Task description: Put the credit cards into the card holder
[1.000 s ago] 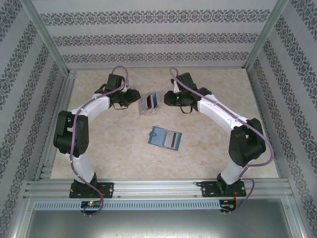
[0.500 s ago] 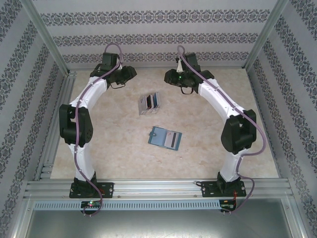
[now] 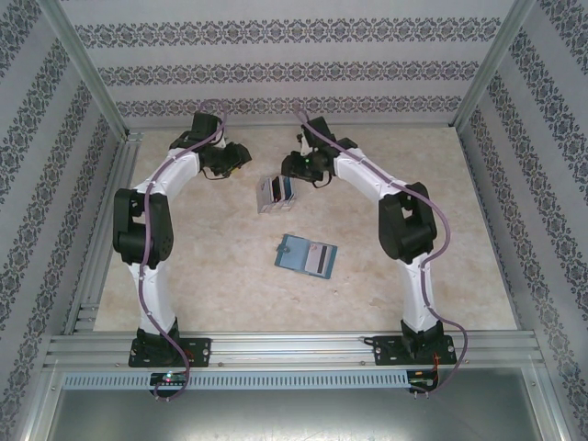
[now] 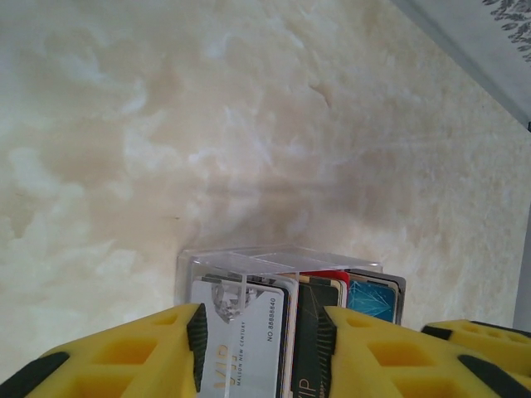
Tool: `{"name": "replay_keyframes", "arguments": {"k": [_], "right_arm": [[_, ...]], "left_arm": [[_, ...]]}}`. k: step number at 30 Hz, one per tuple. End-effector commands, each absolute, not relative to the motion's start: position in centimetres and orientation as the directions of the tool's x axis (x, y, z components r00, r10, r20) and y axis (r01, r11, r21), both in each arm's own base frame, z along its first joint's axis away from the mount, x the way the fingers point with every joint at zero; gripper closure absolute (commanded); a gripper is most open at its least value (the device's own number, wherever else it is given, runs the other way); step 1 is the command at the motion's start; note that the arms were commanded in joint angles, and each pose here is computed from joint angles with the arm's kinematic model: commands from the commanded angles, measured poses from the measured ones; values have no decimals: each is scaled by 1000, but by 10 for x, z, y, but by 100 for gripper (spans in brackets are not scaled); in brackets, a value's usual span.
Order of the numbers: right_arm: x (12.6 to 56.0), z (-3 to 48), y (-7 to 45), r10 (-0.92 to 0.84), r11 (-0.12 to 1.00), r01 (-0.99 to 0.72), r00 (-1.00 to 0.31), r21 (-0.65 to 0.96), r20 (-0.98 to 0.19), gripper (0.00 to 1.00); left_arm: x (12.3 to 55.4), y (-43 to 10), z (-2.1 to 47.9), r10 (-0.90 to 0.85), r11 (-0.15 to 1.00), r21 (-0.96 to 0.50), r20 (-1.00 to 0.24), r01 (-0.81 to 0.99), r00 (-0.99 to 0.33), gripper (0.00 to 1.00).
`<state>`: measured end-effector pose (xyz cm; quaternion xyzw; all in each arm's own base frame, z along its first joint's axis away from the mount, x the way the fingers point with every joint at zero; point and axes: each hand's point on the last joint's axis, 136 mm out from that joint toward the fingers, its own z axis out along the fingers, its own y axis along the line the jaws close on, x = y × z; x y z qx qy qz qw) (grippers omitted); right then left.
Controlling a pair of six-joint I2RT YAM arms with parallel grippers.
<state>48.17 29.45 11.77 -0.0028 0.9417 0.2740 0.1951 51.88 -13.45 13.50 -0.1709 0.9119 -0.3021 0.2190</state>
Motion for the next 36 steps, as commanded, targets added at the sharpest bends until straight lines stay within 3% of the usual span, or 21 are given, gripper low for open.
{"name": "replay_keyframes", "arguments": {"k": [1,36], "right_arm": [[486,135,278,92,885,-119,-903,451,-419,58],[478,91,310,18,873,-127,-957,471,-290,50]], "left_arm": [[518,-136,125,-426,741,-647,-249,-178,-870,57],[498,-176,79,-288,778,-605,-104,-169,-952,57]]}}
